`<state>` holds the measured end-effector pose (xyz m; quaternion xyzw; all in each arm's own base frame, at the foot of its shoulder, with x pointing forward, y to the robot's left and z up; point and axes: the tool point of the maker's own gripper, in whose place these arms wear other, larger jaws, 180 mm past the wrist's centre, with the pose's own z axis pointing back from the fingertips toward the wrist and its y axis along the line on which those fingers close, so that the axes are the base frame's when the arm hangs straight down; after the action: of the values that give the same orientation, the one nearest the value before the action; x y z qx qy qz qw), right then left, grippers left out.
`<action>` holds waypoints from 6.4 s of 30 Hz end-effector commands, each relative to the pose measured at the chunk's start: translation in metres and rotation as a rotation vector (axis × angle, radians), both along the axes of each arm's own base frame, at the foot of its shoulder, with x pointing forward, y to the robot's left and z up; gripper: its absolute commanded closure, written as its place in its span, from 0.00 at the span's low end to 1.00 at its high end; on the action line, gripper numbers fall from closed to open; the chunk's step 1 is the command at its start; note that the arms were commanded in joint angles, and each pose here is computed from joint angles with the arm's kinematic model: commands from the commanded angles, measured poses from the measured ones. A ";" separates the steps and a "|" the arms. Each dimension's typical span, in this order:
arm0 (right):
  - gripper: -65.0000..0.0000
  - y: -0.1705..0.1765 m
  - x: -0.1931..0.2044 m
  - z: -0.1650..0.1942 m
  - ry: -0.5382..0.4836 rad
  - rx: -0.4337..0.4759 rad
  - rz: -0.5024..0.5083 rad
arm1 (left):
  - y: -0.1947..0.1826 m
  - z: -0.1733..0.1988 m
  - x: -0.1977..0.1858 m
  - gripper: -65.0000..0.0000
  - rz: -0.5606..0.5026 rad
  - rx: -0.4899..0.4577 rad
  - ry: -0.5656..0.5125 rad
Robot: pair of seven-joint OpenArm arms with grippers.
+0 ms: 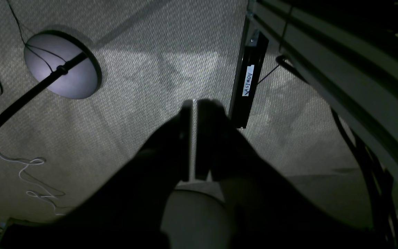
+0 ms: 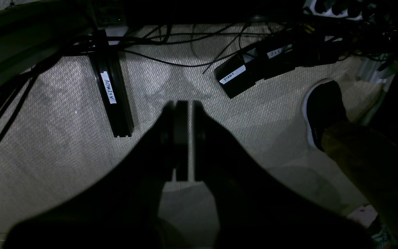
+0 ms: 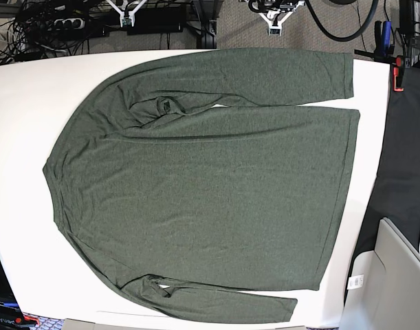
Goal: Fold the T-shirt properly
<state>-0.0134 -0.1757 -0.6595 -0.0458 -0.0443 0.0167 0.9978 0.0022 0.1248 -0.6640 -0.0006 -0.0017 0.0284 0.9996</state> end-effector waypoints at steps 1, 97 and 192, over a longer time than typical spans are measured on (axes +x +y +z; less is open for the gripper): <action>0.99 -0.002 -0.002 0.001 -0.005 -0.004 -0.001 | 0.002 0.000 -0.001 0.99 -0.004 0.004 0.000; 1.00 -0.121 0.042 0.213 -0.439 -0.278 0.156 | 0.163 0.254 0.055 1.00 0.105 0.262 -0.646; 1.00 -0.092 0.113 0.298 -0.715 -0.279 0.217 | 0.174 0.271 0.150 0.56 0.651 -0.233 -0.558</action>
<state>0.0958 -0.2665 -0.3705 -0.1739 -0.3778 0.1061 0.9032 0.1471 0.2955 -0.4002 -0.1209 -0.2546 0.3483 0.8940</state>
